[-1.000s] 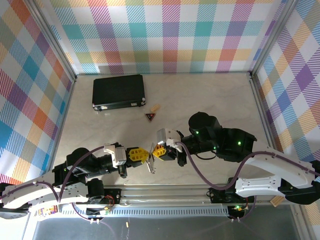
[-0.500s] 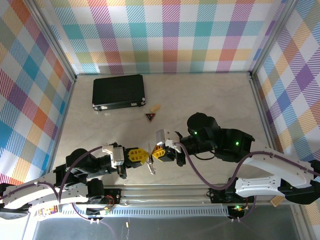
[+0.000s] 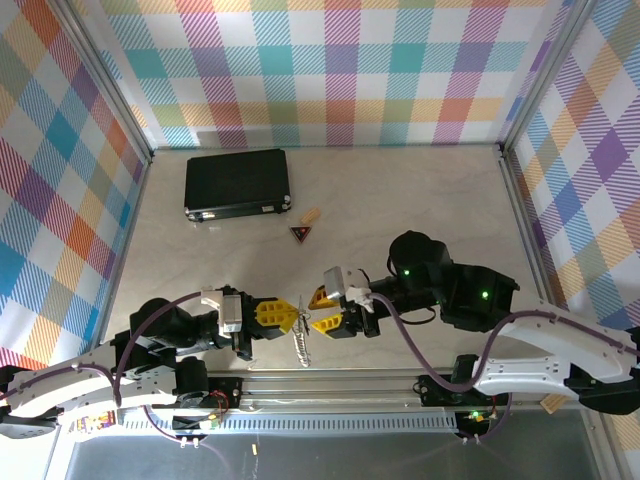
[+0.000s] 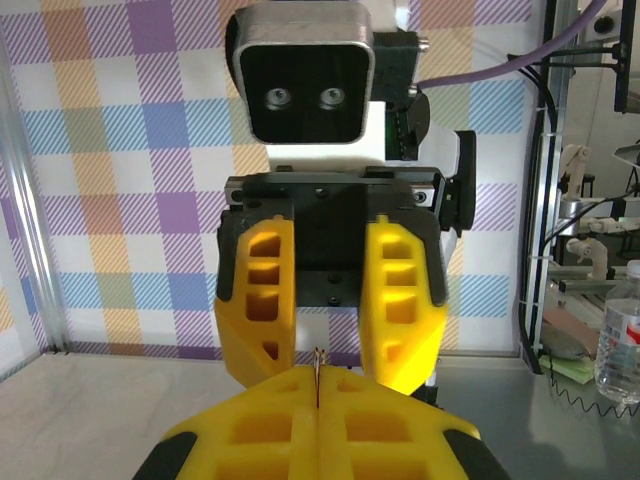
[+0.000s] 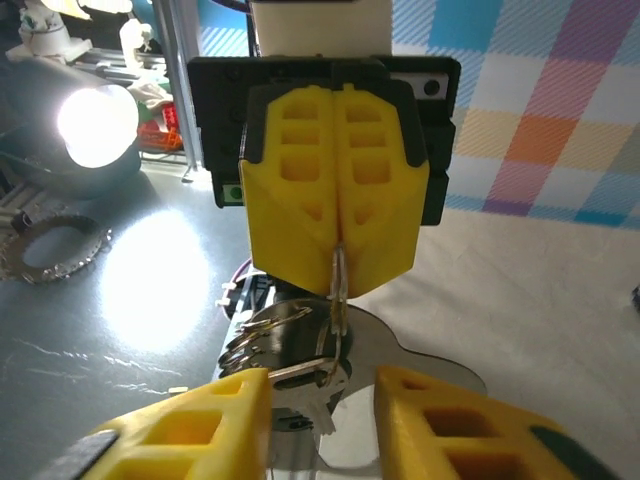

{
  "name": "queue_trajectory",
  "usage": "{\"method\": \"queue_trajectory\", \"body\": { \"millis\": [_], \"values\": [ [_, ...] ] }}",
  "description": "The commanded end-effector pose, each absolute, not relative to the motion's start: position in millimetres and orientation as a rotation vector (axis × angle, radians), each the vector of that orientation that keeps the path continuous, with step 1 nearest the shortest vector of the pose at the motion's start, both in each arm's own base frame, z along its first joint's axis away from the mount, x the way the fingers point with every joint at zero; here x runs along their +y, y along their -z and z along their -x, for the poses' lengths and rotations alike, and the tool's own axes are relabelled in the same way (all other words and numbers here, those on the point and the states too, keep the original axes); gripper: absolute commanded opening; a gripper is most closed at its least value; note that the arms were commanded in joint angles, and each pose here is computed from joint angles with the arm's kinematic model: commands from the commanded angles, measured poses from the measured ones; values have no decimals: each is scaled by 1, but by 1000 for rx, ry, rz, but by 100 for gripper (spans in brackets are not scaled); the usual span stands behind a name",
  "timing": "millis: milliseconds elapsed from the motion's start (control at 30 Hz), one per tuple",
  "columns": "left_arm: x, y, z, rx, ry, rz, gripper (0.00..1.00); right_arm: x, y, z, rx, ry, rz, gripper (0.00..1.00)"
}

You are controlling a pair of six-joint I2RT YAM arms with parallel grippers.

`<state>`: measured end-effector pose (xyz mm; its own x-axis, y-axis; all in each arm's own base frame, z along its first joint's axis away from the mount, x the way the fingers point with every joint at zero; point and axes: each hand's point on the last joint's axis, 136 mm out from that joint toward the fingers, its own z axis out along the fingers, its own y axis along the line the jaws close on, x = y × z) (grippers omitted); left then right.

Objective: Put the keys on the keyring

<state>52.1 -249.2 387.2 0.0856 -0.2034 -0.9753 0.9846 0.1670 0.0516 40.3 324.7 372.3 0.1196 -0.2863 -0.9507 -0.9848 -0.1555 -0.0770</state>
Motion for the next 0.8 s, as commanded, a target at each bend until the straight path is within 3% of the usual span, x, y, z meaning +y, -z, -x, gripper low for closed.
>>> {"method": "queue_trajectory", "body": {
  "millis": [0,133,533,767],
  "values": [
    [-244,-400,-48,1016,1167,-935,0,319,-387,-35,1208,-1107,1545,44],
    [-245,-400,-47,1008,1176,-938,0,319,-391,-36,1210,-1115,1510,49],
    [-252,-407,-45,968,1222,-919,0,332,-397,-38,1176,-1206,1428,47],
    [-253,-407,-44,964,1232,-916,0,332,-398,-36,1164,-1220,1419,34]
  ]
}}
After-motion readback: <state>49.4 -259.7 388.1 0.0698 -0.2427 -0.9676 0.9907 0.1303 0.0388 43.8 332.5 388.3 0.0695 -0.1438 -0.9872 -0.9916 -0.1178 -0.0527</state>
